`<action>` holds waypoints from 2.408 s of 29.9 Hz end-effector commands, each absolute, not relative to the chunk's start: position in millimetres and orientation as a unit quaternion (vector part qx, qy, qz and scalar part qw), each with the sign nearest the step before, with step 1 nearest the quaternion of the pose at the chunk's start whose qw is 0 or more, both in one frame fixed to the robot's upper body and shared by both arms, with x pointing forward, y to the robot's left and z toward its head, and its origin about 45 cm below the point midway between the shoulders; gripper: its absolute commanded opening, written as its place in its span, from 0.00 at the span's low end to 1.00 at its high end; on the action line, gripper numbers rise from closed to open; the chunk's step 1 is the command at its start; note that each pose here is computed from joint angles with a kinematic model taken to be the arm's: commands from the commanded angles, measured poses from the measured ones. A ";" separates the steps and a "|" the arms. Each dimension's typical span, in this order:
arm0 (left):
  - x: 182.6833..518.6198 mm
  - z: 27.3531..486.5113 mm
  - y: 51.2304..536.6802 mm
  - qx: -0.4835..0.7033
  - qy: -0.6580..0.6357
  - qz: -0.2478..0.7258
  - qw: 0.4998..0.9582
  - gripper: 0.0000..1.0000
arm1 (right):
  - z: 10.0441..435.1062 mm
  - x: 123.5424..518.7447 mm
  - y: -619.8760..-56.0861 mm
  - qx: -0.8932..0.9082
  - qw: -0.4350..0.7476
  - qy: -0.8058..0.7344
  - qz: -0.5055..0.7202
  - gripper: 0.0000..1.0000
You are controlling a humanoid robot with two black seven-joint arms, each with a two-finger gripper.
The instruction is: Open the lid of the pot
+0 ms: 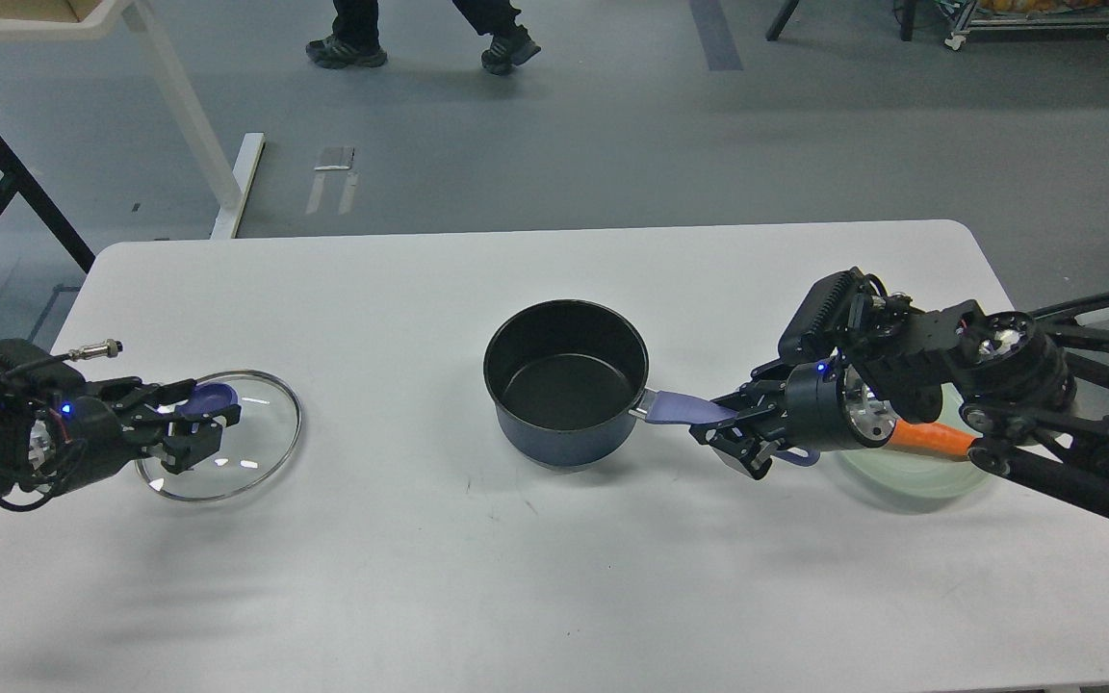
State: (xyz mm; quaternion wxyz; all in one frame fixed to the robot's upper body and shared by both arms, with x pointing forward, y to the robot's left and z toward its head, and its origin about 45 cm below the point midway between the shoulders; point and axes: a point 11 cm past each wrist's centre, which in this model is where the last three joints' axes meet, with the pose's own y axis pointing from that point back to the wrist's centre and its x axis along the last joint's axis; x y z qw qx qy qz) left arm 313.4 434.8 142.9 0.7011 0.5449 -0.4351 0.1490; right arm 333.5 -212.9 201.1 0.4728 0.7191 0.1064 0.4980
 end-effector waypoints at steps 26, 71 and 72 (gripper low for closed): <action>384.9 216.9 447.6 0.449 -0.337 0.405 0.722 0.99 | 206.0 336.3 -211.1 0.724 0.465 0.096 0.501 0.56; 492.9 227.9 299.6 -0.107 0.126 0.667 0.726 0.99 | 283.5 477.0 -294.5 0.756 -0.025 -0.653 -0.037 0.99; 492.3 225.6 298.0 -0.111 0.133 0.667 0.724 0.99 | 281.8 477.7 -296.8 0.747 -0.045 -0.661 -0.060 0.99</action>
